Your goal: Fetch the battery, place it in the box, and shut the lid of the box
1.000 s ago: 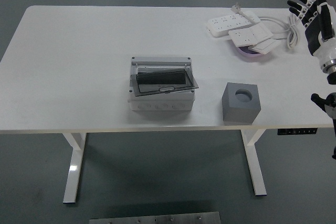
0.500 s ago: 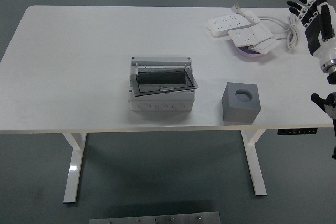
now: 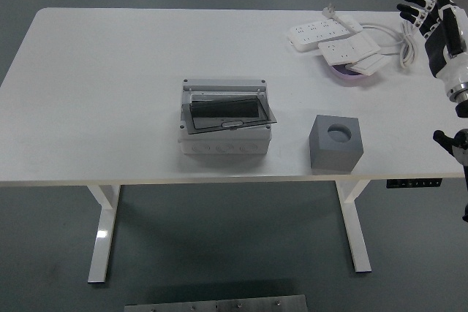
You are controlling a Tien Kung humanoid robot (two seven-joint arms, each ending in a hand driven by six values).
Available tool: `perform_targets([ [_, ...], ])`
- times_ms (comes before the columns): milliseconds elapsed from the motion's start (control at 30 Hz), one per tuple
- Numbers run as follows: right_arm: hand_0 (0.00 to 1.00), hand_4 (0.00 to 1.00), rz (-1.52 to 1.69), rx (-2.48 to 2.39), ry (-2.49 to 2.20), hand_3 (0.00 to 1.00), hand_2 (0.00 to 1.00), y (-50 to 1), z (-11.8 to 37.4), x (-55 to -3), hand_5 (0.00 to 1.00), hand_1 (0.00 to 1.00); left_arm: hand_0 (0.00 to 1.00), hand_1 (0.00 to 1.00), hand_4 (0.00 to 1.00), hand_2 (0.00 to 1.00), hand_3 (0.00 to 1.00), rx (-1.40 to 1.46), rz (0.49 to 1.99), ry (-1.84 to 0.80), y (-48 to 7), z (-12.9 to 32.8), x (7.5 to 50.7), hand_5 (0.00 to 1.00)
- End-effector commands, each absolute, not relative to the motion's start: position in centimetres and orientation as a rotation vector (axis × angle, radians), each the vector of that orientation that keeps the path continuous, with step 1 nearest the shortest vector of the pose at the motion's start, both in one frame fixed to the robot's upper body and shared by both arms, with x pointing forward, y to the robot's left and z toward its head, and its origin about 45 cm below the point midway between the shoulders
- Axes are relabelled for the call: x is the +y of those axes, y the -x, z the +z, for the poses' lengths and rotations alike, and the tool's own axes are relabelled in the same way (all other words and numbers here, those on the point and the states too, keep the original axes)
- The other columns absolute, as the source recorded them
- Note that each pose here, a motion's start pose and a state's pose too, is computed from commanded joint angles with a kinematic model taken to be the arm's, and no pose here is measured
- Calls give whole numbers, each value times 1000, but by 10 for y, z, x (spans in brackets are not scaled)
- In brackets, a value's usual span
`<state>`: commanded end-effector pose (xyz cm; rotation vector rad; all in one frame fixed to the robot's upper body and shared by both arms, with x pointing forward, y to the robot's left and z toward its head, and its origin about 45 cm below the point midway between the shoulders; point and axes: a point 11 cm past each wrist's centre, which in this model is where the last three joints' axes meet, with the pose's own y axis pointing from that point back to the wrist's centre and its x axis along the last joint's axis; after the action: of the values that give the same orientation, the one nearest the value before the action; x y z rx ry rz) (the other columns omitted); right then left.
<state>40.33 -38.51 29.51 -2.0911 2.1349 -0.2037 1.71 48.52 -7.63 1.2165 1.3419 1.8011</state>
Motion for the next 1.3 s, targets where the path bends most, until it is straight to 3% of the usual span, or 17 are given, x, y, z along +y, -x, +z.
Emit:
perform_targets([
  [33, 820, 766, -204, 2135, 2091, 783, 789, -403, 295, -385, 263, 781, 653, 697, 676, 577, 586, 1342, 1801, -1217, -17, -76, 485, 166],
  [200, 820, 766, -204, 2135, 2091, 783, 789, -403, 295, -385, 263, 781, 653, 697, 676, 577, 586, 1342, 1801, -1217, -17, -76, 485, 166],
  [233, 840, 774, -204, 2135, 2091, 829, 849, -403, 295, -385, 144, 814, 653, 697, 675, 577, 586, 1342, 1801, -1217, -17, -76, 485, 162],
  [400, 840, 774, -204, 2135, 2091, 829, 849, -403, 295, -385, 144, 814, 653, 697, 675, 577, 586, 1342, 1801, -1217, -17, -76, 485, 162],
  [433, 847, 895, -204, 2135, 2091, 832, 861, -403, 295, -385, 209, 819, 653, 696, 674, 577, 585, 1342, 1801, -1217, -17, -76, 485, 161],
  [600, 847, 895, -204, 2135, 2091, 832, 861, -403, 295, -385, 209, 819, 653, 696, 674, 577, 585, 1342, 1801, -1217, -17, -76, 485, 161],
  [633, 856, 938, -204, 2135, 2091, 835, 864, -403, 295, -385, 287, 825, 653, 696, 673, 577, 585, 1342, 1801, -1217, -17, -76, 485, 159],
  [1300, 859, 890, -204, 2135, 2091, 853, 867, -403, 295, -385, 282, 833, 653, 697, 671, 576, 584, 1342, 1801, -1217, -17, -76, 485, 157],
])
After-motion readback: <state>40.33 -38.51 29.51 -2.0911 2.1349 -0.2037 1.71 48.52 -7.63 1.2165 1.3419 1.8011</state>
